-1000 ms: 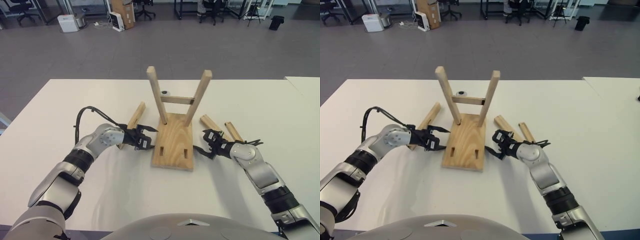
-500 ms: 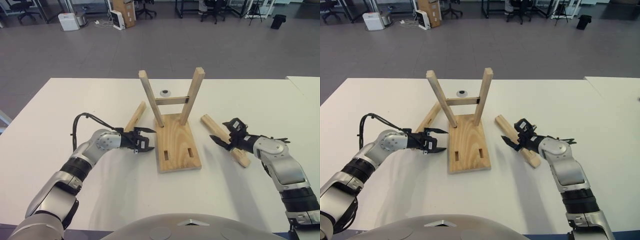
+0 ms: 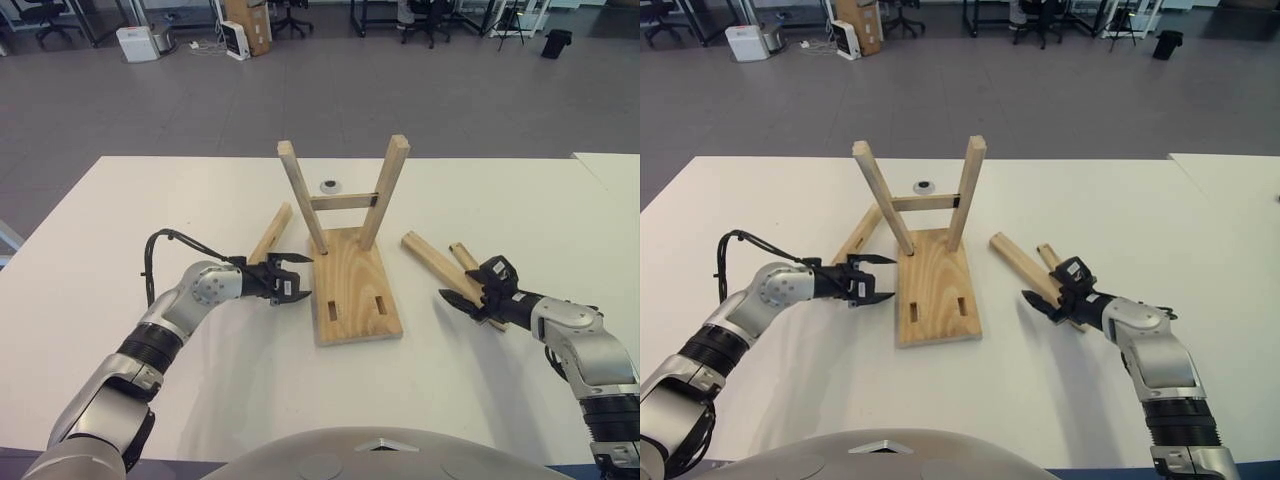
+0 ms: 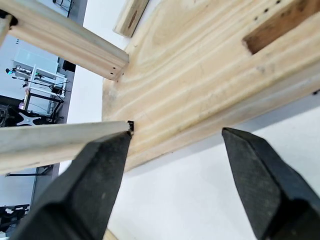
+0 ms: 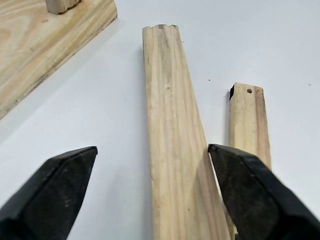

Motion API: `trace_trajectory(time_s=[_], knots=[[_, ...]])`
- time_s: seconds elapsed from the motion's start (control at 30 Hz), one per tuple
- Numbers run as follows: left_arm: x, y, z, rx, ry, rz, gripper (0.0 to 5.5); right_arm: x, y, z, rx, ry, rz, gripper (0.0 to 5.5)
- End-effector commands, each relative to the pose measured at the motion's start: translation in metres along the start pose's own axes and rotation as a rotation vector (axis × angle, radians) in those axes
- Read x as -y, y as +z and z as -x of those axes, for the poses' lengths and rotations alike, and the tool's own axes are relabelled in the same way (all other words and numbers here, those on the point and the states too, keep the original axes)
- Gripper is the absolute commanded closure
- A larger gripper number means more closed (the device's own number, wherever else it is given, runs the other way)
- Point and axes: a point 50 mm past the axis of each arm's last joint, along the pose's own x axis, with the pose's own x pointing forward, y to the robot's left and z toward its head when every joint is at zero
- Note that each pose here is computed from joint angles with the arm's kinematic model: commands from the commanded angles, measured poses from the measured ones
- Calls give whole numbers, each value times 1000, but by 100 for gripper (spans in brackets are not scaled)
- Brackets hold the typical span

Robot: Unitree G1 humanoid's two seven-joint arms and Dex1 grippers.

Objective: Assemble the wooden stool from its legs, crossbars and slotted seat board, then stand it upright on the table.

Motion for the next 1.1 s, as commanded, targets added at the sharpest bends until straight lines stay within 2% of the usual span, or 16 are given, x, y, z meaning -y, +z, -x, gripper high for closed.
trace_trajectory(time_s=[0.03, 0.13, 0.27, 0.37, 0.47, 0.67, 0.77, 0.83, 0.93, 1.03, 1.1], knots=[[2, 1, -4, 5, -10, 21, 215, 13, 11, 4, 74, -29, -11, 137], [5, 5, -10, 25, -26, 25, 215, 18, 5, 3, 50, -13, -16, 137], [6, 6, -12, 28, -38, 21, 215, 6, -27, -3, -82, 112, -16, 137], [7, 7, -12, 33, -46, 23, 215, 8, -36, -6, -114, 123, -24, 137], [9, 5, -11, 29, -47, 30, 215, 6, -38, -7, -137, 131, -46, 190], [10, 5, -8, 23, -36, 22, 215, -32, -23, -11, -54, 292, -145, 304], [4, 1, 0, 0, -22, 6, 215, -36, -32, -9, -77, 267, -188, 333], [1, -1, 3, -9, -13, 7, 215, -37, -36, -8, -62, 244, -278, 337], [2, -2, 5, -12, -11, 11, 215, -39, -29, -10, 41, 245, -520, 339], [2, -3, 6, -19, -2, 18, 215, -55, 1, -11, 400, 494, -1175, 343], [1, -3, 6, -18, 3, 19, 215, -73, 10, 1, 529, 721, -1378, 343]])
